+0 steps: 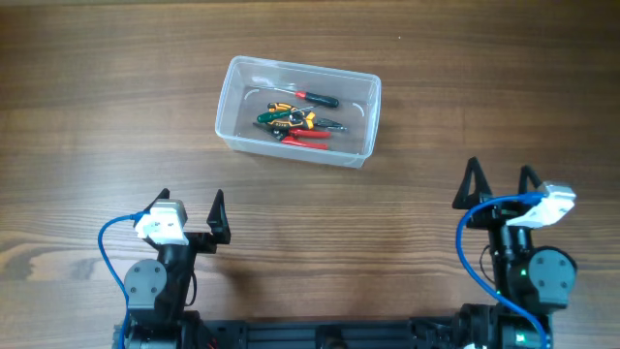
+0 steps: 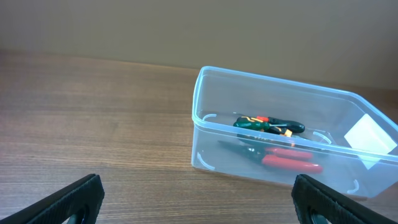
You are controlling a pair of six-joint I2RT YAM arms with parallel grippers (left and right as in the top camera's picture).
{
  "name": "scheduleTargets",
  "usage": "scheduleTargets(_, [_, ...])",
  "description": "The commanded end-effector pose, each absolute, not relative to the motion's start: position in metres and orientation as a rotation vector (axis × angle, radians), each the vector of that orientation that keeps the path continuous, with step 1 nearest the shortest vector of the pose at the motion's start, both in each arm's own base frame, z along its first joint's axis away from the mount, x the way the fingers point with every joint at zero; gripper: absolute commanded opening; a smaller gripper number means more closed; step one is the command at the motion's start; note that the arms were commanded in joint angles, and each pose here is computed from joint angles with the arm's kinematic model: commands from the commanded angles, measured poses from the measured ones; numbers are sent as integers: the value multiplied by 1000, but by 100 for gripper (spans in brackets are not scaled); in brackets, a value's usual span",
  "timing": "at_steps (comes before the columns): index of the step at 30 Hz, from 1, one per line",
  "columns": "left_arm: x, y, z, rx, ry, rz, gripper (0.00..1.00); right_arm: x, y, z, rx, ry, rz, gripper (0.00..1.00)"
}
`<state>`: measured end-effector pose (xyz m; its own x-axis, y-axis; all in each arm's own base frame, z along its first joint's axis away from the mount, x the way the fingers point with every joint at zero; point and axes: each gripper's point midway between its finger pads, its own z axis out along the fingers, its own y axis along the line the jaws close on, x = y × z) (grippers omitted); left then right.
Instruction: Pack container
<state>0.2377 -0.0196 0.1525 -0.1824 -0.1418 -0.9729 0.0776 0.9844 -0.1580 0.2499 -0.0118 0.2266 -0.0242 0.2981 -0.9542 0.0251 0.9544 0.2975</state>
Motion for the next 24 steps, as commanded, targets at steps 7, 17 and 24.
scheduleTargets(7, [238,-20,151,-25,1740,-189,100,242,1,208,157,1549,222,100])
scheduleTargets(17, [238,-20,151,-25,1740,-189,100,244,16,184,96,1608,257,100])
scheduleTargets(24, [238,-20,151,-25,1740,-189,100,244,24,174,55,1614,290,100])
